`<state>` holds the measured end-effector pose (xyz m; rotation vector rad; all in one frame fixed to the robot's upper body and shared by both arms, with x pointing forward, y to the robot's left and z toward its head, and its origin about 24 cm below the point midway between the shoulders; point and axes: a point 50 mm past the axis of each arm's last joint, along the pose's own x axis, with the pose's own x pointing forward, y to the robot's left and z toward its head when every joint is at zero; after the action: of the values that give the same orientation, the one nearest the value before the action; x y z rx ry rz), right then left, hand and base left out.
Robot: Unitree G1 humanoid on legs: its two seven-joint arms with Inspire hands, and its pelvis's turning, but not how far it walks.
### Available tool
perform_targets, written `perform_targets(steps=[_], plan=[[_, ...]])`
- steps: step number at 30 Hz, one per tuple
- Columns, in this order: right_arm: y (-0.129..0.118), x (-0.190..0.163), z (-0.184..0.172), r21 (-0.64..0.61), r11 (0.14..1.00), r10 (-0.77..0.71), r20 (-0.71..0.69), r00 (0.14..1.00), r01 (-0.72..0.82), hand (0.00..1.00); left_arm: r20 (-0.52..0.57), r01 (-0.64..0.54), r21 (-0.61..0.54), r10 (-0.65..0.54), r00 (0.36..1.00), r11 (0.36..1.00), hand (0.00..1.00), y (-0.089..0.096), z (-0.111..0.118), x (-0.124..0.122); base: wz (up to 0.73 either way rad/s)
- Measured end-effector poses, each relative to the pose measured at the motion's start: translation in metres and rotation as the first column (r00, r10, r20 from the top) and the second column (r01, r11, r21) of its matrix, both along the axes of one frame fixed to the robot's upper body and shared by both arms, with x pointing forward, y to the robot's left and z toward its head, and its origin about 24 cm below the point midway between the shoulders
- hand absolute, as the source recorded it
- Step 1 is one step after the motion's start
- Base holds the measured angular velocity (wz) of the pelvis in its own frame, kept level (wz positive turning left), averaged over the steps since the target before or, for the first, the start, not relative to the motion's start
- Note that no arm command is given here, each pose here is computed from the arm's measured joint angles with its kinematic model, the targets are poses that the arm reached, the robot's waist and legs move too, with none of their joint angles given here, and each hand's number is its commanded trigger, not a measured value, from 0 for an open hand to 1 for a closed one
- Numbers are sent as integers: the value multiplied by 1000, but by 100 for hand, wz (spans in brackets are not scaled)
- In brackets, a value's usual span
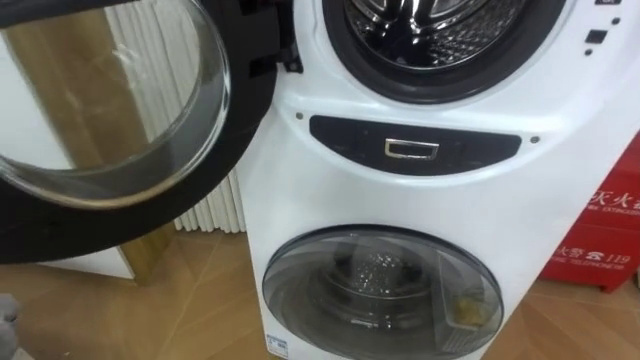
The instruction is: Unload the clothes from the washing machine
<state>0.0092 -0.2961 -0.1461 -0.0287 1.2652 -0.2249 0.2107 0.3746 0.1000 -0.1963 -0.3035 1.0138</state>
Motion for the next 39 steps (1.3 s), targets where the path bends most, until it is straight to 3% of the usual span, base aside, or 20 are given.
perform_targets(steps=[11, 17, 23, 26, 29, 31, 34, 37, 39], plan=[[8, 8, -3, 37, 999, 3, 22, 1000, -4, 0, -11, 99, 66, -99, 995, 993, 0, -28, 4, -14, 1], [14, 16, -5, 54, 999, -6, 47, 999, 4, 0, -66, 201, 128, -194, 979, 971, 0, -53, 10, -23, 9], [17, 12, -6, 63, 997, -45, 54, 998, 41, 0, -94, 434, 150, -425, 901, 888, 0, -91, 7, -20, 27], [21, 18, -7, 67, 997, -54, 71, 996, 49, 0, -125, 559, 205, -545, 829, 804, 0, -114, 8, -15, -5], [24, 20, -7, 62, 996, -70, 84, 994, 65, 0, -164, 703, 260, -688, 707, 662, 0, -141, 10, -11, -21], [28, 25, -8, 63, 996, -69, 97, 993, 63, 0, -191, 805, 262, -789, 584, 533, 0, -159, 7, -9, -42], [28, 30, -8, 58, 996, -74, 115, 991, 68, 0, -206, 890, 220, -873, 442, 398, 0, -180, -3, -9, -32], [29, 31, -8, 68, 994, -90, 117, 989, 82, 0, -231, 940, 197, -919, 321, 279, 0, -192, -11, -10, -39], [31, 32, -8, 77, 993, -93, 118, 989, 85, 0, -245, 955, 175, -929, 278, 239, 0, -193, -17, -10, -43]])
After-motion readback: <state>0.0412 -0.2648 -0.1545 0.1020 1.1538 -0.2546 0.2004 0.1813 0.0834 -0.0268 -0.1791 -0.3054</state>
